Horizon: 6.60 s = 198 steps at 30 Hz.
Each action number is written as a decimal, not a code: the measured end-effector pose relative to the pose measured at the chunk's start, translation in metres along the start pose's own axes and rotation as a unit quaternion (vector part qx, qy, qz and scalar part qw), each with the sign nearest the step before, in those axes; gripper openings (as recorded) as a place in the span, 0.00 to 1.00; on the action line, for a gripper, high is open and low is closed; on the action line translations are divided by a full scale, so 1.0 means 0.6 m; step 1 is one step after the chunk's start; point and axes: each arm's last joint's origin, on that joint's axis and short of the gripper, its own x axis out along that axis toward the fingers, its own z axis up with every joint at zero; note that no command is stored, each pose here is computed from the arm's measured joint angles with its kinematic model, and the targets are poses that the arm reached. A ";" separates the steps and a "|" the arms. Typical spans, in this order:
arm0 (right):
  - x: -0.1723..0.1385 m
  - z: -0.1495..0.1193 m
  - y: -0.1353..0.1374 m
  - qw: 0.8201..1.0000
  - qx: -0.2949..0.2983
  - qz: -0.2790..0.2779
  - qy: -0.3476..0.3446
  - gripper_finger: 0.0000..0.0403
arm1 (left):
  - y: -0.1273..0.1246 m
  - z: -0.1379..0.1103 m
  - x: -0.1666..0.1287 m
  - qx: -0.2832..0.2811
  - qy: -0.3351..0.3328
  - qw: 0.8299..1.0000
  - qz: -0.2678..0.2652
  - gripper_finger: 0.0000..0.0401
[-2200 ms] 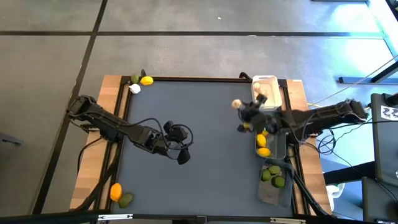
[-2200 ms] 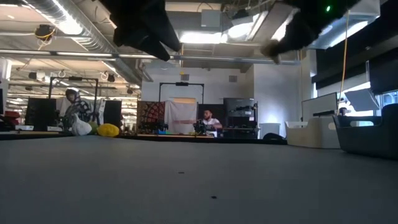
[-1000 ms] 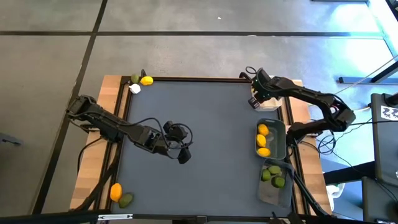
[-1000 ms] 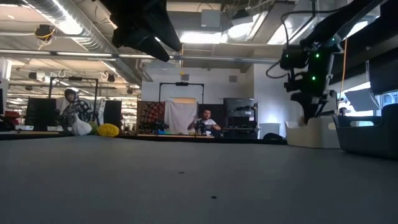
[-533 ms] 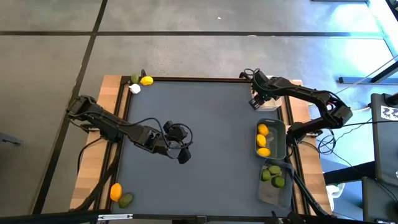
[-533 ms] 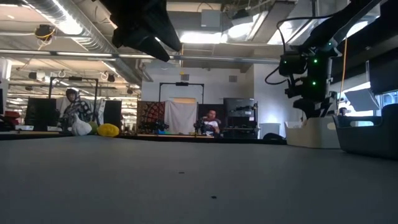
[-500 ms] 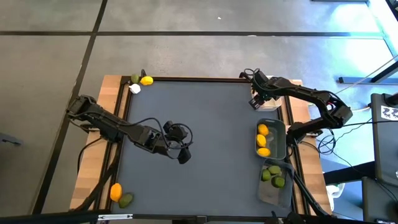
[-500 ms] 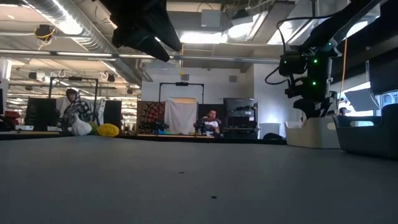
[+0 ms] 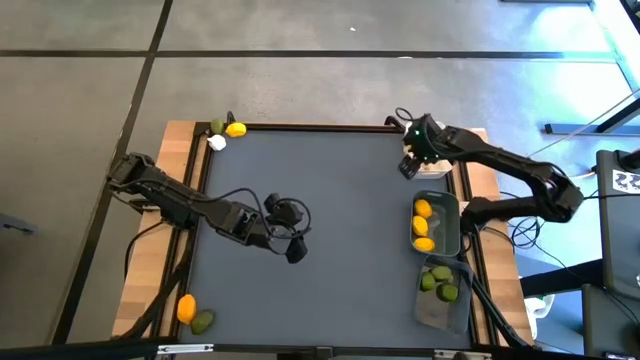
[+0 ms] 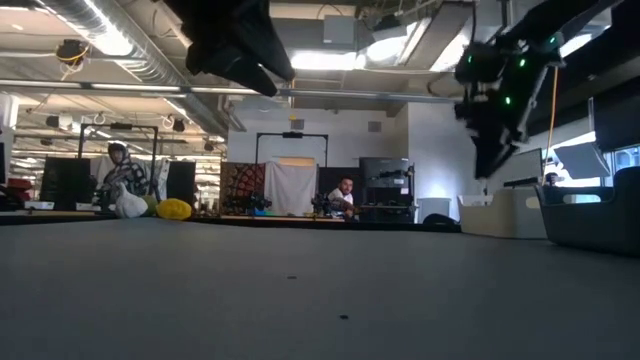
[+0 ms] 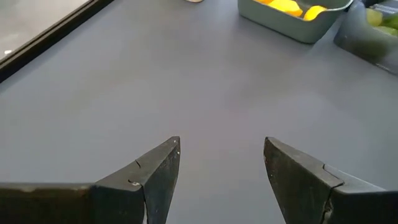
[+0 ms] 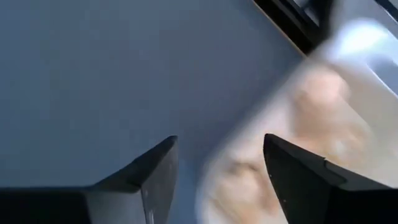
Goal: Sort produce into baskets
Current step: Put the green lime into the black bin
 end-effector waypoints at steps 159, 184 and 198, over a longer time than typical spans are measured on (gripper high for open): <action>-0.182 -0.198 0.345 0.870 -0.229 0.430 0.072 0.56 | -0.096 -0.178 -0.111 -0.132 0.450 0.877 -0.105 0.42; -0.177 -0.196 0.415 0.911 -0.181 0.315 -0.196 0.58 | -0.066 0.028 0.002 0.007 -0.011 0.951 -0.308 0.43; -0.155 -0.162 0.443 0.892 -0.193 0.308 -0.268 0.61 | -0.053 0.068 0.012 0.016 -0.126 0.952 -0.278 0.43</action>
